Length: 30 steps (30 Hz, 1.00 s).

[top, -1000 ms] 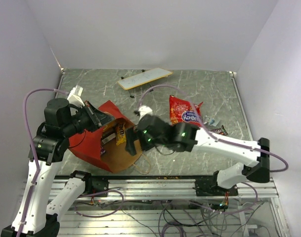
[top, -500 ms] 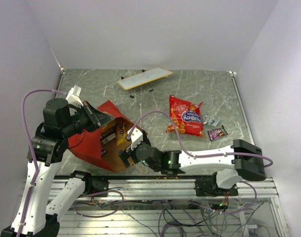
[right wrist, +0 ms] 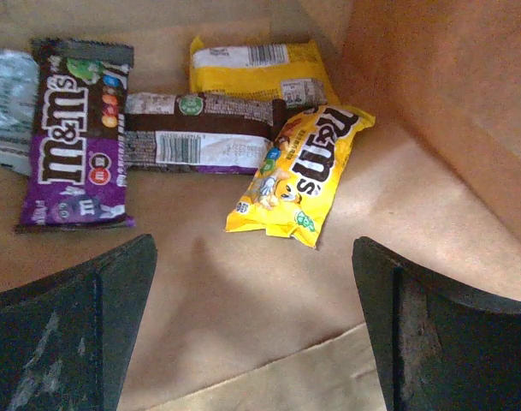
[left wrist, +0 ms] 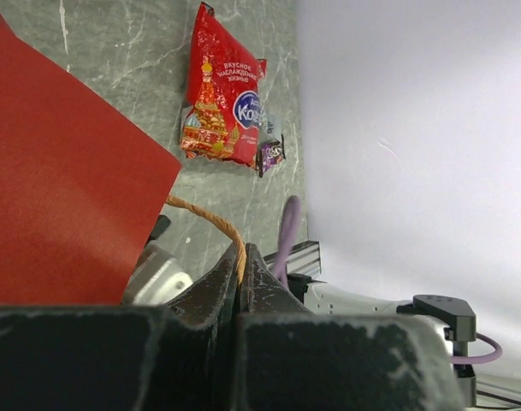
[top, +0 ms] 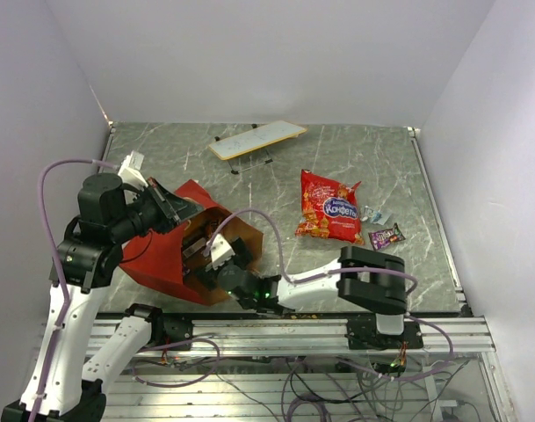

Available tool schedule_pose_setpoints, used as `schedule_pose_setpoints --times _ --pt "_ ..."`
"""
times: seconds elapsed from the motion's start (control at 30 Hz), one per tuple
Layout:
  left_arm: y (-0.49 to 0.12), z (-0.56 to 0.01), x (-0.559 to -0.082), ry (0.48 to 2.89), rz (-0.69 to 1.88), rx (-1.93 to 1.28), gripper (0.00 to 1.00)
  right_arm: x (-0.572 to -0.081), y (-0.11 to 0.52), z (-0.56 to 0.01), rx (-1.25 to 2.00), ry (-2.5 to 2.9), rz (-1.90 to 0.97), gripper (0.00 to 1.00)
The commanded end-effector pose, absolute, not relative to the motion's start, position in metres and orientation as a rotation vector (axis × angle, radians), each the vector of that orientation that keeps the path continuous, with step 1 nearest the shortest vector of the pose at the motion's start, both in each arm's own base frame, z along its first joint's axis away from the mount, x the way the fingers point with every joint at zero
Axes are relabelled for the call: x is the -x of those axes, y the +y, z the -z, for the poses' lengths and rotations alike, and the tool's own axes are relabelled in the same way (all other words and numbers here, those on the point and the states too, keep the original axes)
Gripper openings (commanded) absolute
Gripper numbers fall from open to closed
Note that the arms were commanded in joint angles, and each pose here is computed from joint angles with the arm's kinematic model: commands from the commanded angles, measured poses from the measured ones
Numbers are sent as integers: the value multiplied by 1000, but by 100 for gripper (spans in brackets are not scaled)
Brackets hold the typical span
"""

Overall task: Take the snacks out of the paper bag
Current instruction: Take out the snack from the paper bag.

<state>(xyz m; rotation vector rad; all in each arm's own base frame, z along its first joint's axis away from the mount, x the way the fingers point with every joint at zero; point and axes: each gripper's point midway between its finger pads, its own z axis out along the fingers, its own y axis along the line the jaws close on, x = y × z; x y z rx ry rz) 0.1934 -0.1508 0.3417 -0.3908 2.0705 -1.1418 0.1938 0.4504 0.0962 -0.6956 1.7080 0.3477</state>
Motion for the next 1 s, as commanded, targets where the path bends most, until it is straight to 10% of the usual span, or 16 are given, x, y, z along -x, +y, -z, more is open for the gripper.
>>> schedule_pose_setpoints --times 0.0,0.47,0.97 --pt "-145 -367 -180 1992 1124 328 7 -215 469 -113 628 1602 -319 97" --pt "-134 -365 -161 2031 1035 292 7 -246 473 -68 782 1603 -283 80" --pt "-140 -342 -177 2082 1045 305 7 -224 419 -39 769 1779 -247 86"
